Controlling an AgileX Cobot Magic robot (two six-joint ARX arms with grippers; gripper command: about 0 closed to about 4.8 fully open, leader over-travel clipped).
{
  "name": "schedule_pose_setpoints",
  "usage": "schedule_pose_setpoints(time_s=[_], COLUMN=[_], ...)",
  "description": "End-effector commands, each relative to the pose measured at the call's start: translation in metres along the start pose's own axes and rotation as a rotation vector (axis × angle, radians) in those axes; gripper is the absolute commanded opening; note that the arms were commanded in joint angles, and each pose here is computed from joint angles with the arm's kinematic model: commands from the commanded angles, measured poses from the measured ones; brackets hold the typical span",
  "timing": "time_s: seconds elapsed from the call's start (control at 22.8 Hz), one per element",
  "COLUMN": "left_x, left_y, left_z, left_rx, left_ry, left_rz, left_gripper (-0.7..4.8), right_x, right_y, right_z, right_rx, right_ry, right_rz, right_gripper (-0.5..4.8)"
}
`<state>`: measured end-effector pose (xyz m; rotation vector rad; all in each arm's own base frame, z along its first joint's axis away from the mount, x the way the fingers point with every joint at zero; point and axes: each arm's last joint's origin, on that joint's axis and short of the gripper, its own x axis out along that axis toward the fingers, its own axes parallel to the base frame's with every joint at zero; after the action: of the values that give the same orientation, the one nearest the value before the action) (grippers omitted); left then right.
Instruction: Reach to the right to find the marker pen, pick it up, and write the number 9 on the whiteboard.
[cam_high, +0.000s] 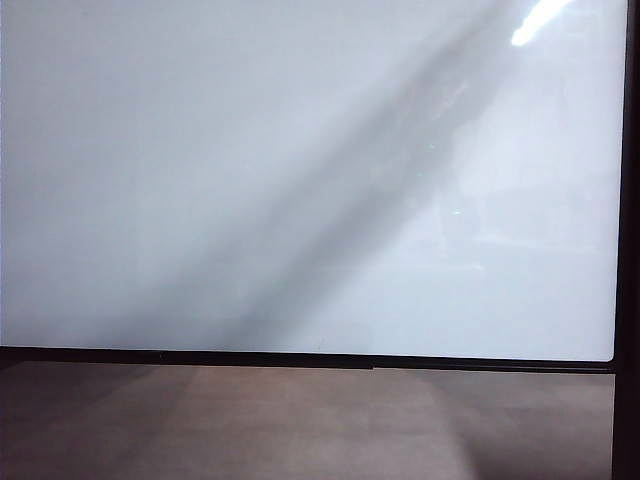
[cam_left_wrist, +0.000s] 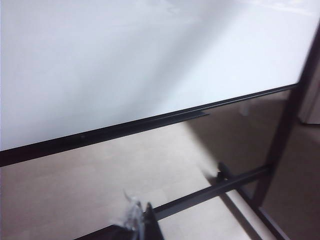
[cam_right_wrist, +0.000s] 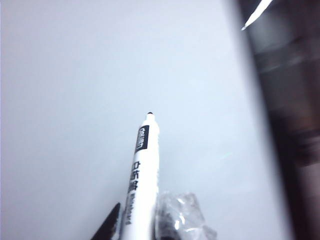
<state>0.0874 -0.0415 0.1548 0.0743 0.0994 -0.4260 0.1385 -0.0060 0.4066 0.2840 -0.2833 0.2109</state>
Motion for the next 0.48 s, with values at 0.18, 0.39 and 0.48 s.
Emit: schedule_pose_setpoints(time_s=[0.18, 0.39, 0.48], left_x=[0.000, 0.000, 0.000], left_y=[0.000, 0.000, -0.001], left_z=[0.000, 0.000, -0.001], left_rx=[-0.003, -0.003, -0.003], left_ry=[-0.003, -0.001, 0.009], left_rz=[-0.009, -0.009, -0.009], left_gripper=[-0.05, -0.05, -0.05], right_x=[0.016, 0.021, 0.022], right_y=[0.032, 0.036, 0.035], right_z=[-0.019, -0.024, -0.025], right_rx=[0.001, 0.014, 0.015], right_ry=[0.071, 0.096, 0.098], right_rz=[0.113, 0.132, 0.132], right_gripper=[-0.06, -0.06, -0.06])
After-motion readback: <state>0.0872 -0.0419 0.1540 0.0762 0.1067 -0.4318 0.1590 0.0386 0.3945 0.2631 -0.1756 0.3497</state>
